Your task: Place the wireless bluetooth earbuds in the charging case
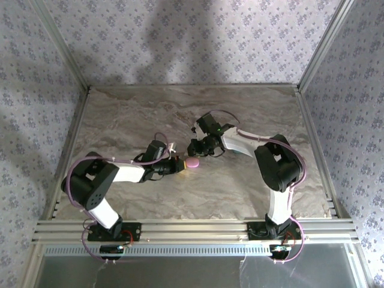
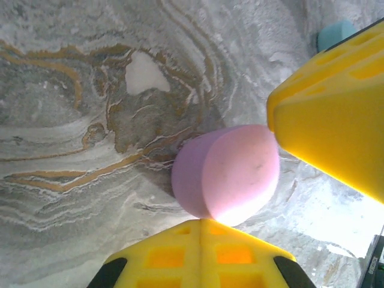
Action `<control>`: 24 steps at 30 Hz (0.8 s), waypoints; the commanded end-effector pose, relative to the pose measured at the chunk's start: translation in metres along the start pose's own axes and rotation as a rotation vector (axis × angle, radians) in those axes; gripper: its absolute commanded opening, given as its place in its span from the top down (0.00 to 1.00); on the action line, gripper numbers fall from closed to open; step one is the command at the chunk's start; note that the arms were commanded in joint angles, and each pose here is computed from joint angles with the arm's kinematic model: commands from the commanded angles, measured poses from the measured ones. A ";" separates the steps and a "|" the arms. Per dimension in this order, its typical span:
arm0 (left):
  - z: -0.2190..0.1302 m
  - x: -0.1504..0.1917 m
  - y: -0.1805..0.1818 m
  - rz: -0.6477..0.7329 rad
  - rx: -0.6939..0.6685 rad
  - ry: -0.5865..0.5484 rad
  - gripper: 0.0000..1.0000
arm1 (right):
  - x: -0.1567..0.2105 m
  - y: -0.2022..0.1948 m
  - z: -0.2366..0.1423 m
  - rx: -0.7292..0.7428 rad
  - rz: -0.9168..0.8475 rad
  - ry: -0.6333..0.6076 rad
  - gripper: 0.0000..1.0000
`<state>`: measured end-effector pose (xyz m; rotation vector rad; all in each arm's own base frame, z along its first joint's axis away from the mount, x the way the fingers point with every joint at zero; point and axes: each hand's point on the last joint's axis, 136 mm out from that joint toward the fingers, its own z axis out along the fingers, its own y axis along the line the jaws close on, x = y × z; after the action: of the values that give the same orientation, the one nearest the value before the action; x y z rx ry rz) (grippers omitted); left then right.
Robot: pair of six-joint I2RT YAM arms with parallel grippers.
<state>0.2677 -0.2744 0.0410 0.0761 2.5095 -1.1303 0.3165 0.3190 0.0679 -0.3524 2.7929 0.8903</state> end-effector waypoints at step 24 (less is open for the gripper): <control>-0.066 -0.015 -0.028 0.119 -0.244 -0.096 0.00 | 0.054 -0.042 -0.118 0.149 -0.013 -0.342 0.13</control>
<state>0.2521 -0.2490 0.1025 0.1025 2.4761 -0.8559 0.2625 0.2259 0.1218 -0.2284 2.5645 0.7262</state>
